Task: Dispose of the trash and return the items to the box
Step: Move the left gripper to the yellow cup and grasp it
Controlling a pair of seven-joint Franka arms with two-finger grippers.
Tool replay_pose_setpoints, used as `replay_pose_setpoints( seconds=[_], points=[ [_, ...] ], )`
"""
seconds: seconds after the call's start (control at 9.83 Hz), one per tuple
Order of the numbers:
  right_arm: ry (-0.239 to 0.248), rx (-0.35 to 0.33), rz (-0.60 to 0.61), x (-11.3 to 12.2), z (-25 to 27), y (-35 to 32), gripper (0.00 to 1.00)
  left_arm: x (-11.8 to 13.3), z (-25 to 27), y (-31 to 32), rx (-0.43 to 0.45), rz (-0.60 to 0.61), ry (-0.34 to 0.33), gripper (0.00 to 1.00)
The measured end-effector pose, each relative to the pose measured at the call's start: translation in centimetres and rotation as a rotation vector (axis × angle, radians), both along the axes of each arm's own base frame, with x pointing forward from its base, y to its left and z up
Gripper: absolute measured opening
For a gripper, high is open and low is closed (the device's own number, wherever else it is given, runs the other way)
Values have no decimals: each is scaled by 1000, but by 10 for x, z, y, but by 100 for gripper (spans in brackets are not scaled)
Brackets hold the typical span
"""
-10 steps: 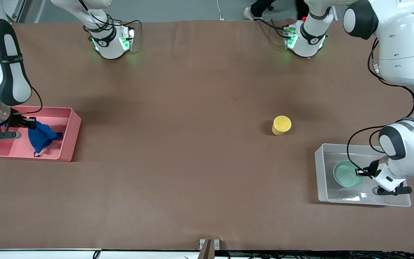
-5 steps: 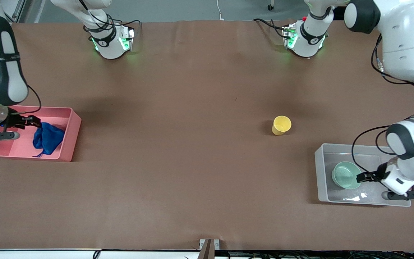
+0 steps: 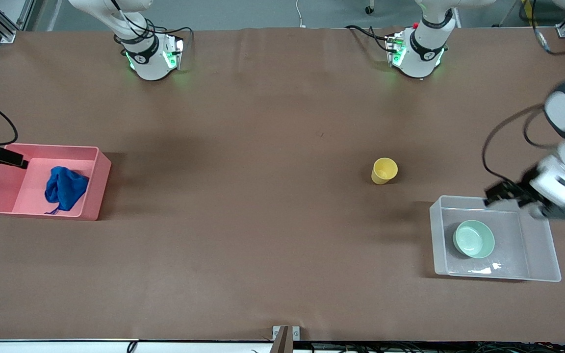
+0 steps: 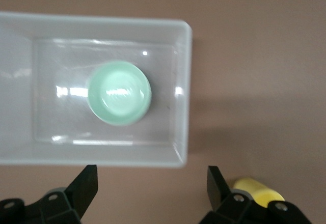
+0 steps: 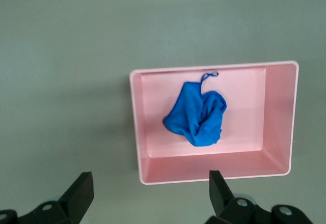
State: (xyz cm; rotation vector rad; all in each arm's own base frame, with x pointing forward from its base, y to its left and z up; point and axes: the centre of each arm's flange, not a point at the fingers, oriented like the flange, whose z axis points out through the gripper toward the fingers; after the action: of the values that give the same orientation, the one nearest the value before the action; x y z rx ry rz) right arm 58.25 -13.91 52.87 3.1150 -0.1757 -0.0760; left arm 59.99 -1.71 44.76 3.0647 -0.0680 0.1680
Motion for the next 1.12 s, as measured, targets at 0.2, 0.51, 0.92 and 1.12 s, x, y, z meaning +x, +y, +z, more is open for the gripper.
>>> replay_pose_setpoints(
  seconds=[0.2, 0.51, 0.92, 1.12],
  points=[
    [-52, -7, -56, -4, 55, 8, 100, -52, -20, -64, 22, -19, 62, 94],
    [-36, 13, -136, -24, 116, 66, 100, -86, -86, -120, 26, -11, 70, 93],
    [-8, 17, -112, -43, 124, 82, 100, -93, -175, -149, 35, -28, 127, 88],
    [-1, 19, -103, -44, 120, 72, 100, -93, -207, -151, 54, -23, 135, 86]
  ],
)
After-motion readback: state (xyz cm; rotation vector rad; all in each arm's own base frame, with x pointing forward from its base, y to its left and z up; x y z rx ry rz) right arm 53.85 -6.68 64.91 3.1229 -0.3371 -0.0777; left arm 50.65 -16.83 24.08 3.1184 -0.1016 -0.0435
